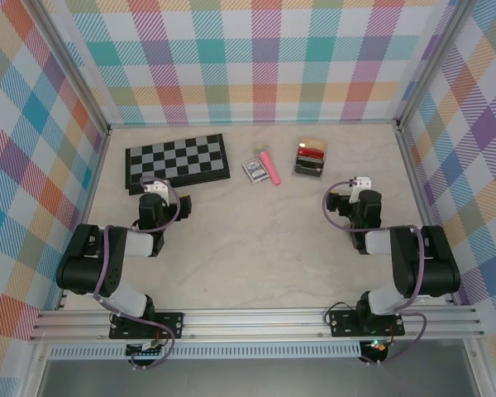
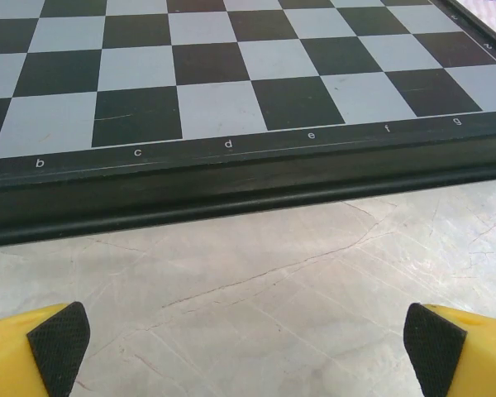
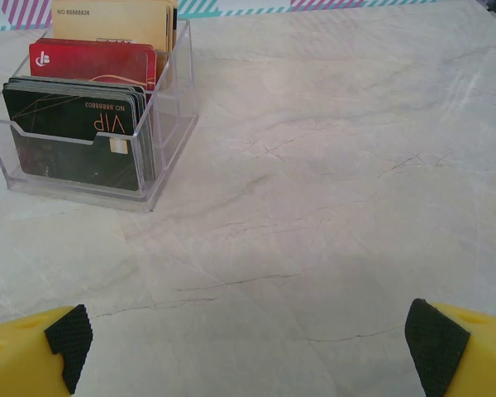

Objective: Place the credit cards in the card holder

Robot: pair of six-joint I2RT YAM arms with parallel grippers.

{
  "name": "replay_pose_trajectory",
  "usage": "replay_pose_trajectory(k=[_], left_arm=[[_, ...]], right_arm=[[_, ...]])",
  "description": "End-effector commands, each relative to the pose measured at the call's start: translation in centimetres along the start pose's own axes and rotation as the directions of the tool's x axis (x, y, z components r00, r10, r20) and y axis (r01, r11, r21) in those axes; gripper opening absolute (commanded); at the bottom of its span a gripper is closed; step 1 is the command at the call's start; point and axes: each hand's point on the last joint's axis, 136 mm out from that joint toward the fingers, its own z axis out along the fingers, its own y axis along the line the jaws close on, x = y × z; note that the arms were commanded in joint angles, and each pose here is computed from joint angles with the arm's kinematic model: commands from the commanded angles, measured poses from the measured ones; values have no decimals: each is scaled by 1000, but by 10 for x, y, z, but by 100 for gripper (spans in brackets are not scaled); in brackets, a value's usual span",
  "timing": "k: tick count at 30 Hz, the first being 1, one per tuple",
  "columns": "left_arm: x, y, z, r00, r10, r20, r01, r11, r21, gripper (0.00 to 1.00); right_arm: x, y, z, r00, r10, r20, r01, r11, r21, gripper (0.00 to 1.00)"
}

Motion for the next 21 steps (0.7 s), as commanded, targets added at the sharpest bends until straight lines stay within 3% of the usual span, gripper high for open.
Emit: replay_pose_trajectory(k=[1,21], left_arm=[[-13,4,2,1000,5,31,-5,1000,2,100],[-12,5,3,1000,-2,29,2,1000,7,100]], right_arm=[[-16,1,2,999,13,45,-12,1000,-14,100],[-16,1,2,999,14,46,-14,1000,-14,100]])
